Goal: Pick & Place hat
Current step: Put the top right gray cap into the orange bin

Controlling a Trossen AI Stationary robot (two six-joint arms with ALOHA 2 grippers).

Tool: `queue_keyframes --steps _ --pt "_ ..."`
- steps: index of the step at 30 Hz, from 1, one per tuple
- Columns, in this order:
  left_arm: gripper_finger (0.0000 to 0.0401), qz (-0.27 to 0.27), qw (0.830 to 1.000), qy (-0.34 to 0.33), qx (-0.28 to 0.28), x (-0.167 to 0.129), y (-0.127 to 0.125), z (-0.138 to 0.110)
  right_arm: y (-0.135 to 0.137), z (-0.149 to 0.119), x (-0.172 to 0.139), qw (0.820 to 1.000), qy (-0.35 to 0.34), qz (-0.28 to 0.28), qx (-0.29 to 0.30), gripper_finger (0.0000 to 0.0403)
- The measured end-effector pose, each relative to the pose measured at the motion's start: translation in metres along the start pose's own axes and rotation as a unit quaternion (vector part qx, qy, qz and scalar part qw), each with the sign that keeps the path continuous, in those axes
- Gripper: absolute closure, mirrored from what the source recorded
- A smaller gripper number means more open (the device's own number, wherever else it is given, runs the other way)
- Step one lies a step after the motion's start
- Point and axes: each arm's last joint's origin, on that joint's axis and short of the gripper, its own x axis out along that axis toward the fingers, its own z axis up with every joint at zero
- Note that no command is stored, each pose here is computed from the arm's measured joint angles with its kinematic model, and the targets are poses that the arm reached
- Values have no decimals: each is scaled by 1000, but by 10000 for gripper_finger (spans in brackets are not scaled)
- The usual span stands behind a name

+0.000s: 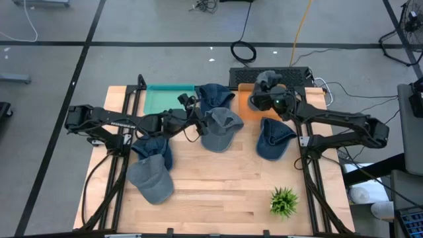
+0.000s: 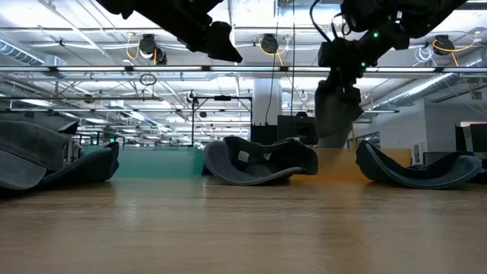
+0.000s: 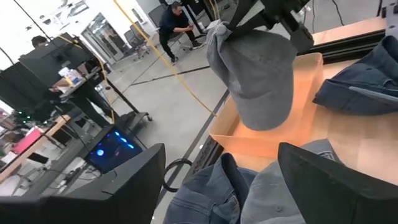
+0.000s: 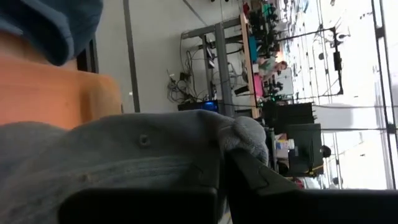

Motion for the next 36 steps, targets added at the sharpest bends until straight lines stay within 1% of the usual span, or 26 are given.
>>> queue_keyframes --steps 9,15,20,23,25,27,31,33,36 --pt "73 0 1000 2 -1 1 1 -1 22 -28 10 998 49 13 -32 403" --pt "77 -1 1000 3 1 1 1 -1 27 -38 13 997 69 16 -14 403" --pt "73 0 1000 4 3 1 2 -1 36 -48 15 996 85 27 -25 403" --pt "75 2 1000 6 3 2 3 -2 39 -51 15 995 91 30 -13 399" --pt "77 4 1000 7 3 3 4 -3 39 -51 15 995 96 28 -10 386" --pt "79 5 1000 9 3 4 5 -3 39 -52 15 994 102 26 -11 364" --pt "75 8 1000 12 0 5 6 -4 36 -53 13 993 115 11 -13 307" --pt "73 8 1000 12 0 5 7 -4 34 -55 11 989 148 -9 -26 277" --pt "75 8 1000 12 0 5 7 -4 29 -58 9 975 213 -51 -40 240"
